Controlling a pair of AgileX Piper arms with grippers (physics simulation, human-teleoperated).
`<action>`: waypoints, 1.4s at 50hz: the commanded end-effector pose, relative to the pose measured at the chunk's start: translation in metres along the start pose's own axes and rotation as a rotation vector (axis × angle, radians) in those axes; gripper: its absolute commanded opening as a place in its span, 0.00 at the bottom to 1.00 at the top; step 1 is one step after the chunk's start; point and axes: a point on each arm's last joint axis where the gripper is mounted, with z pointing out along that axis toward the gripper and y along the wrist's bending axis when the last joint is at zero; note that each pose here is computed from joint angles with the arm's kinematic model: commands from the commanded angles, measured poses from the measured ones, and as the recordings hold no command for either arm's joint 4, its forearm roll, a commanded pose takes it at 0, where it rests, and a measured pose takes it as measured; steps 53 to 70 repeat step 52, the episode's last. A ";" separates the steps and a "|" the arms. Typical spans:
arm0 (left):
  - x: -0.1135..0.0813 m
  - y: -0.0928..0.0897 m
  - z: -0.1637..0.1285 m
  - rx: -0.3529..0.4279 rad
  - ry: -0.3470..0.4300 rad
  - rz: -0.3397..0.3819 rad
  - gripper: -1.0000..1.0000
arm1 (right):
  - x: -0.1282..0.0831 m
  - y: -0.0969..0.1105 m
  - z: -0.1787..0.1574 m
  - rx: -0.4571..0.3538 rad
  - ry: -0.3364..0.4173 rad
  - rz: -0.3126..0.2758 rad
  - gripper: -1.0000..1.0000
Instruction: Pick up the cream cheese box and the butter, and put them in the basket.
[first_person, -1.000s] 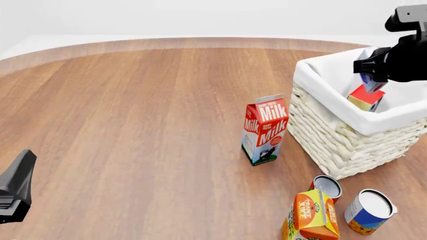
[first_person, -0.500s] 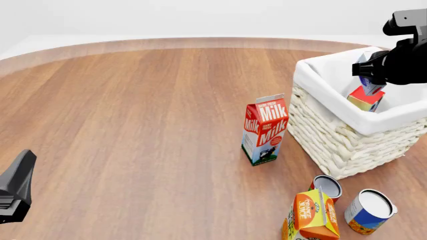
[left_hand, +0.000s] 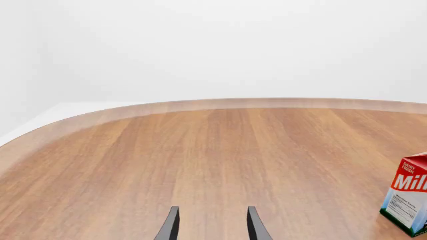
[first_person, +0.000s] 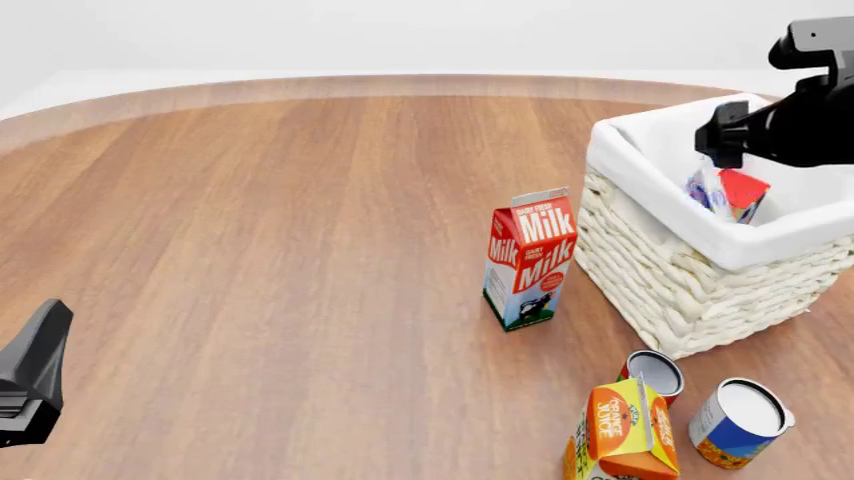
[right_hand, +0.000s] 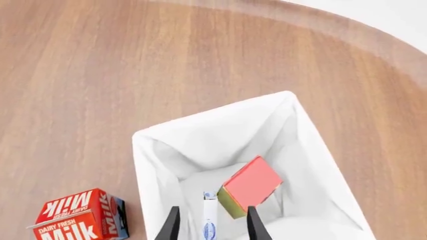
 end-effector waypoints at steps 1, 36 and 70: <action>0.000 0.000 0.000 0.000 0.000 0.000 1.00 | -0.007 -0.003 -0.004 0.008 -0.013 0.006 1.00; 0.000 0.000 0.000 0.000 0.000 0.000 1.00 | -0.058 0.027 -0.140 -0.130 -0.246 -0.075 1.00; 0.000 0.000 0.000 0.000 0.000 0.000 1.00 | -0.077 0.032 -0.277 -0.337 -0.520 -0.240 1.00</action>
